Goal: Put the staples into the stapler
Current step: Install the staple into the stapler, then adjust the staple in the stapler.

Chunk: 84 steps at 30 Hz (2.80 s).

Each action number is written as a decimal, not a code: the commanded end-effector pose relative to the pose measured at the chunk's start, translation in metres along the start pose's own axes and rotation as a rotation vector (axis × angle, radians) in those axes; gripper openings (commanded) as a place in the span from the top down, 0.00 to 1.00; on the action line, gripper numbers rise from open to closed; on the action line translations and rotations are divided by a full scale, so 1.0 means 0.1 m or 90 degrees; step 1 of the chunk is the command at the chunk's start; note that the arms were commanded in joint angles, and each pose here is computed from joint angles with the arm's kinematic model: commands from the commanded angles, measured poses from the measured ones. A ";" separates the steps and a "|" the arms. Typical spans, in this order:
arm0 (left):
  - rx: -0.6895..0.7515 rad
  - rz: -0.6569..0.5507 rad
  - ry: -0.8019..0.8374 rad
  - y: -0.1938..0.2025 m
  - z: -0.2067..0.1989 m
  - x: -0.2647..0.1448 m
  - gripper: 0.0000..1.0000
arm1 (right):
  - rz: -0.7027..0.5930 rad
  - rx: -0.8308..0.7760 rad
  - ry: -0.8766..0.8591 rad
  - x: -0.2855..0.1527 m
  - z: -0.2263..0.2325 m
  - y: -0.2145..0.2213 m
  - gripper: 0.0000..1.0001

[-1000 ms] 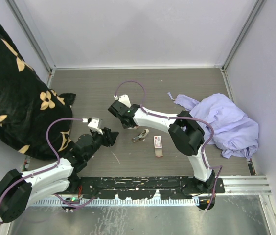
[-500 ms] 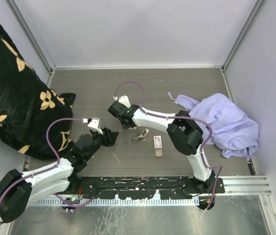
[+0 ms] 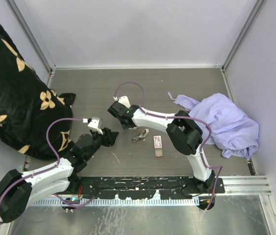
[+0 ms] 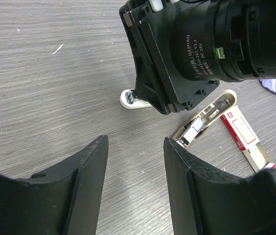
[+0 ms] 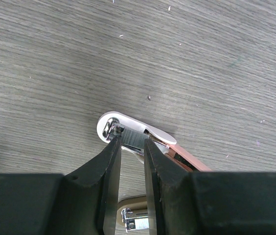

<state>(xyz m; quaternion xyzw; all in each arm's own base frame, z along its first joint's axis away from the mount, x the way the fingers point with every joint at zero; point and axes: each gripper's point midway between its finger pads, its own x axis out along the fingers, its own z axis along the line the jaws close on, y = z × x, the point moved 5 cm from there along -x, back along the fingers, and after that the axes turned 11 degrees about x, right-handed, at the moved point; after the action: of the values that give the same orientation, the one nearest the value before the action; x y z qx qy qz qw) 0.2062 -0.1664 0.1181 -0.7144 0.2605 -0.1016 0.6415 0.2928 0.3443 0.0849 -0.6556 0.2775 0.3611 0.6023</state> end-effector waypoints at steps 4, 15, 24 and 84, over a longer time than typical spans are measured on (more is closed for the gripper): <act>-0.005 -0.027 0.002 -0.08 -0.02 0.00 0.49 | -0.035 0.022 -0.013 -0.04 0.10 -0.15 0.71; -0.010 -0.019 0.004 -0.07 -0.03 0.03 0.49 | -0.053 0.030 -0.028 -0.17 0.11 -0.26 0.71; -0.011 -0.012 0.005 -0.04 -0.03 0.05 0.49 | -0.031 0.025 -0.039 -0.15 0.14 -0.10 0.71; -0.087 0.107 0.191 -0.36 -0.44 0.78 0.30 | -0.049 0.171 -0.192 -0.70 -0.83 -0.17 0.44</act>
<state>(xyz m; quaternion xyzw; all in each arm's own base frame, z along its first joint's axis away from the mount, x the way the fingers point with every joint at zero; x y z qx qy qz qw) 0.2445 -0.2285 0.1353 -0.7003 0.3835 -0.1021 0.5933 0.2750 0.2503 0.1392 -0.5704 0.2483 0.3731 0.6883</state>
